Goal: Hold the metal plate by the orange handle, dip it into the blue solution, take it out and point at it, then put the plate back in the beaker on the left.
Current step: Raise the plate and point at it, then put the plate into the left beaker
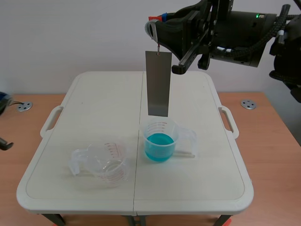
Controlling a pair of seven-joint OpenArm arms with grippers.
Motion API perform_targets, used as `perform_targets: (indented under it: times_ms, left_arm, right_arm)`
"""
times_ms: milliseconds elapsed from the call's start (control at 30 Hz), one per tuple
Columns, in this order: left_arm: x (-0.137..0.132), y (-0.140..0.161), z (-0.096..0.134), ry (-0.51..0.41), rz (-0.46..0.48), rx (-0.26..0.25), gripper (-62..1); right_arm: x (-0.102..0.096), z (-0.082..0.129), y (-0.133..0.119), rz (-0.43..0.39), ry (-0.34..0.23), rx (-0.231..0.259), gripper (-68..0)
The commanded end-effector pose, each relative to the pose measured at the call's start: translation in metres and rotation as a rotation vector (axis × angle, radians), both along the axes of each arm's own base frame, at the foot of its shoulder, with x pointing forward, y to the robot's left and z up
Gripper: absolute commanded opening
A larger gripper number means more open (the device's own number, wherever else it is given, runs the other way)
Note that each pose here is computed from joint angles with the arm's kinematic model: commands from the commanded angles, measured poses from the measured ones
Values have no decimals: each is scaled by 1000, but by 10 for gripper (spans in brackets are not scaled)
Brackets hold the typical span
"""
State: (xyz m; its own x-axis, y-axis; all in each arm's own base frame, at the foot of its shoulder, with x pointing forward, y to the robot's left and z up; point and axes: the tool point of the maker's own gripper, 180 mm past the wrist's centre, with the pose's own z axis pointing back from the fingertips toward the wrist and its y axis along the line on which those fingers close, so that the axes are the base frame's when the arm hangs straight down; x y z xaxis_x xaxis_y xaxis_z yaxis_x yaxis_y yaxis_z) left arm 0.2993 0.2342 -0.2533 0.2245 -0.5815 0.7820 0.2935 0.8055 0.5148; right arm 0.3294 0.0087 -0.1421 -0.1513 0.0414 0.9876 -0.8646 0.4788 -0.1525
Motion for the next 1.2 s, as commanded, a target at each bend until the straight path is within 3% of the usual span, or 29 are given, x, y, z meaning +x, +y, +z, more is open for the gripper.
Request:
perform_targets:
  times_ms: [0,167,300,367,533,733,900,1167]
  left_arm:
    - [-11,16,-7,22,45,14,-582]
    - [-53,69,-22,99,188,100,-582]
    - [-97,85,-53,242,218,139,-582]
    - [-121,89,-70,315,221,136,-582]
    - [-175,86,-107,469,232,40,-582]
    - [-245,50,-158,703,186,-108,-582]
    - [-284,1,-183,779,143,-258,-582]
    - [-316,-58,-218,877,150,-395,-582]
  right_arm:
    - [-2,24,1,15,-58,47,-662]
    - [-3,27,5,20,-60,66,-662]
    - [-3,30,9,25,-60,82,-662]
    - [-4,31,12,29,-61,88,-662]
    - [-4,37,20,45,-70,98,-662]
    - [-10,41,38,91,-74,104,-662]
    - [-17,41,52,125,-65,115,-662]
    - [-34,35,77,199,-38,116,-662]
